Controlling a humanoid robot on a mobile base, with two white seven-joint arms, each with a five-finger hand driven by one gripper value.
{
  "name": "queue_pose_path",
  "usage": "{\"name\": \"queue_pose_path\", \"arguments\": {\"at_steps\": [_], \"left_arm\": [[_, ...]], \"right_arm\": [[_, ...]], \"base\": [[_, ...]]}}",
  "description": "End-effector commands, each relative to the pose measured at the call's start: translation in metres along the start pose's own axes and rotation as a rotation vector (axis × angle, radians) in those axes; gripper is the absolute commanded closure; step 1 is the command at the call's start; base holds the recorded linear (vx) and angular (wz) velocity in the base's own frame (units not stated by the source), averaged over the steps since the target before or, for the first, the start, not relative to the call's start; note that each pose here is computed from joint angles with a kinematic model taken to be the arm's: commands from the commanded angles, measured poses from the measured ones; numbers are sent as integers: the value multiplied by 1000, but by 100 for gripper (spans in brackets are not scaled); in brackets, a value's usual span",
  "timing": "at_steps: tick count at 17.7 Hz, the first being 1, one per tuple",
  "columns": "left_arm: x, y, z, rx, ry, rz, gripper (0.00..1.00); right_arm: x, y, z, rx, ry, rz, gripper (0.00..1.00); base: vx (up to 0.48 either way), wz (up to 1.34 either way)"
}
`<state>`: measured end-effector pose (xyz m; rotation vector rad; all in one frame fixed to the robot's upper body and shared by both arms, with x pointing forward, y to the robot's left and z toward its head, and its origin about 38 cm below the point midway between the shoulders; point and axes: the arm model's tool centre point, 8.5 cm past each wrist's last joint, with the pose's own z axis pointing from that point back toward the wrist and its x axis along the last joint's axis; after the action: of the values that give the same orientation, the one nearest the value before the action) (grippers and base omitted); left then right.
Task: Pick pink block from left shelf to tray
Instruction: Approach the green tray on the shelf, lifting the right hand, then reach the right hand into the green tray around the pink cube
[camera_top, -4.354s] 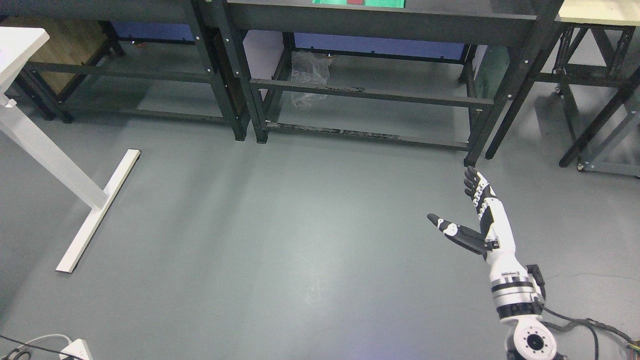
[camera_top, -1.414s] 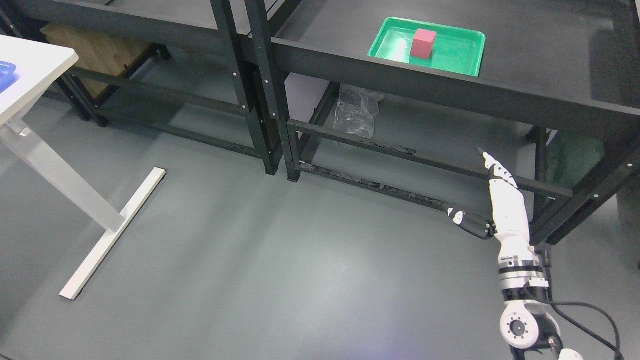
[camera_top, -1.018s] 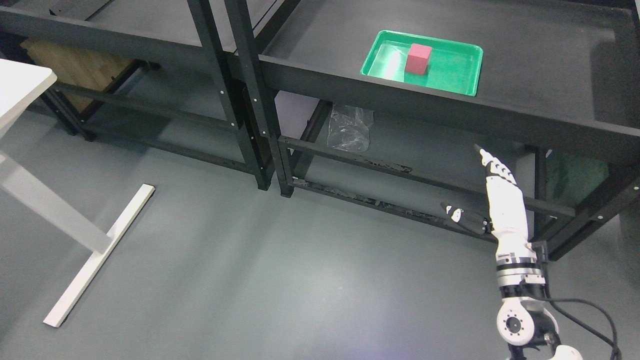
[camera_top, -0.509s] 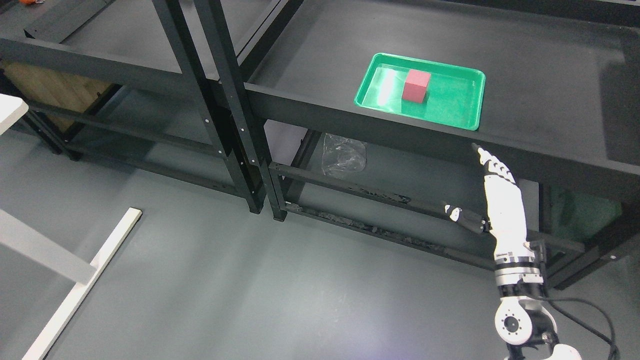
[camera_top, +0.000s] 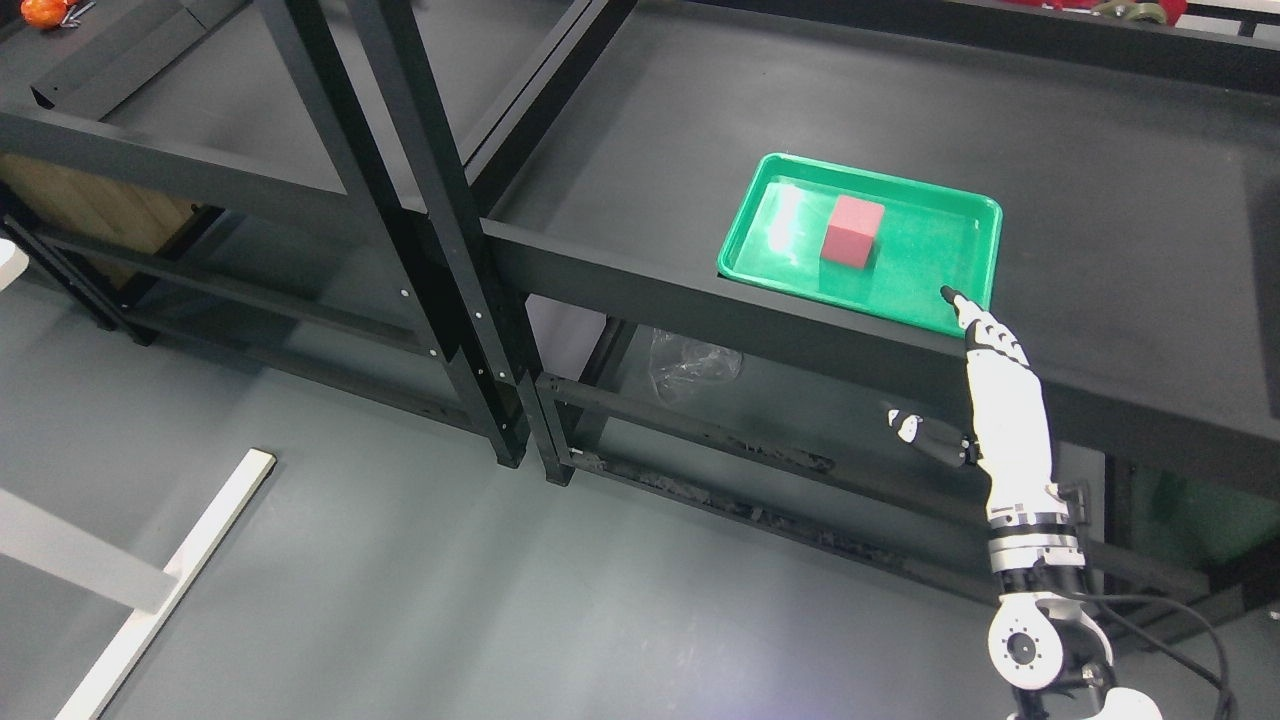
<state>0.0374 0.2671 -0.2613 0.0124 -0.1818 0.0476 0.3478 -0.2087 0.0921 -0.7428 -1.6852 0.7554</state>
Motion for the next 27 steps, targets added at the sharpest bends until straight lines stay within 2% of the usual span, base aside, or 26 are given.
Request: {"name": "queue_pose_path", "arguments": {"at_steps": [1, 10, 17, 20, 27], "left_arm": [[-5, 12, 2, 18, 8, -4, 0], [-5, 12, 2, 18, 8, -4, 0], [-5, 12, 2, 18, 8, -4, 0], [-5, 12, 2, 18, 8, -4, 0], [-5, 12, 2, 18, 8, -4, 0]], "right_arm": [[-3, -1, 1, 13, -3, 16, 0], [0, 6, -1, 51, 6, 15, 0], [13, 40, 3, 205, -15, 19, 0], [11, 49, 7, 243, 6, 31, 0], [0, 53, 18, 292, 13, 76, 0]], "base": [[234, 22], [219, 4], [202, 7], [188, 36], [157, 16]]}}
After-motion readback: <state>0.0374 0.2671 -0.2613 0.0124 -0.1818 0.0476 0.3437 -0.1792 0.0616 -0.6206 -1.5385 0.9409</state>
